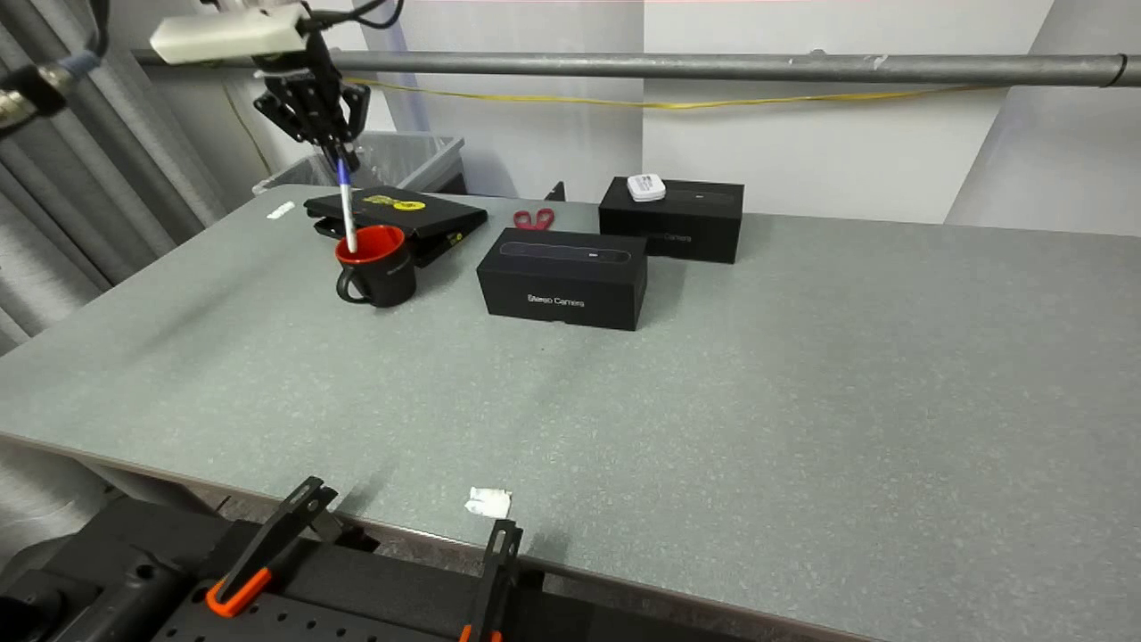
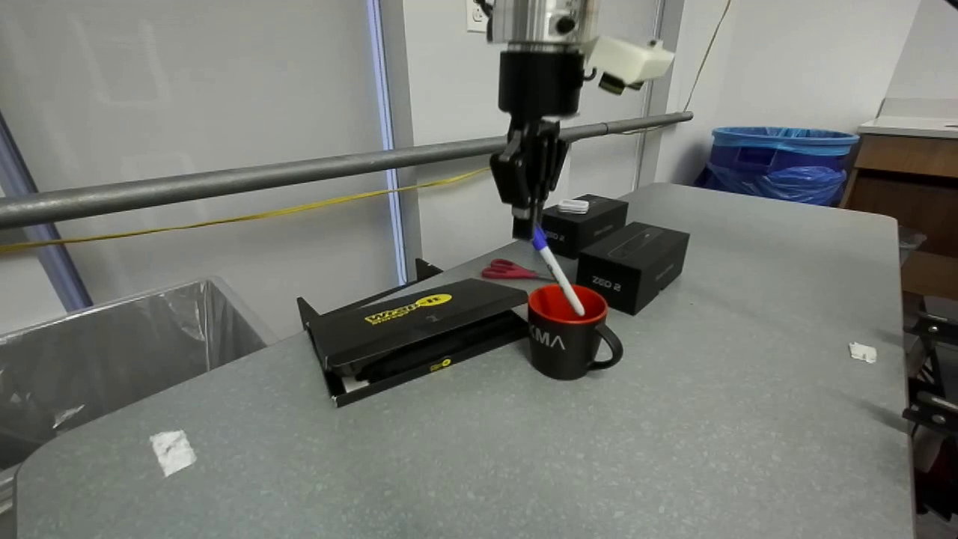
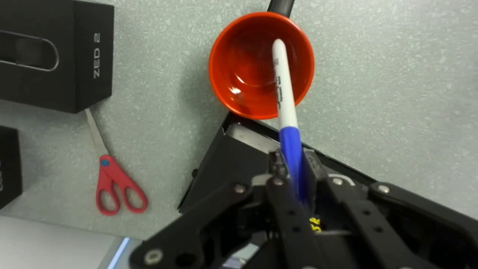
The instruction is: Remove the pen from the black cup and put it on the table
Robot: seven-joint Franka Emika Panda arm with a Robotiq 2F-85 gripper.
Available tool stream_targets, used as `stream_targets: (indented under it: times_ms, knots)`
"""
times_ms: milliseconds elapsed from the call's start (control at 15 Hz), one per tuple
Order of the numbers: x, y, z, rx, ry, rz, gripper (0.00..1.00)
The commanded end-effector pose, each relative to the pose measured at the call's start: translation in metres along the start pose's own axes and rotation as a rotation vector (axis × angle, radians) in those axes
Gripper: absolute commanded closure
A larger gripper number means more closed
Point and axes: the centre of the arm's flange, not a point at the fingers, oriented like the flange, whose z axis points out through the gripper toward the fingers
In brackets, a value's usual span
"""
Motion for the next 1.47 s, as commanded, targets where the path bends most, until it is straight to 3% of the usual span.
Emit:
stream_targets:
  times_ms: [0, 267, 467, 800, 1133, 1200, 1267, 1400]
  knots:
    - [-0.048, 0.007, -0.064, -0.054, -0.044, 0.01, 0.96]
    - [-0.074, 0.041, -0.031, -0.115, -0.297, 0.058, 0.96]
    - [-0.078, 0.066, 0.036, -0.144, -0.445, 0.098, 0.96]
    - [-0.075, 0.093, 0.124, -0.142, -0.553, 0.158, 0.96]
    - [-0.067, 0.093, 0.152, -0.15, -0.564, 0.157, 0.96]
    - [-0.066, 0.092, 0.151, -0.159, -0.559, 0.156, 0.6]
    - [-0.063, 0.092, 0.151, -0.162, -0.556, 0.157, 0.58]
    - [-0.059, 0.092, 0.149, -0.16, -0.549, 0.158, 0.45]
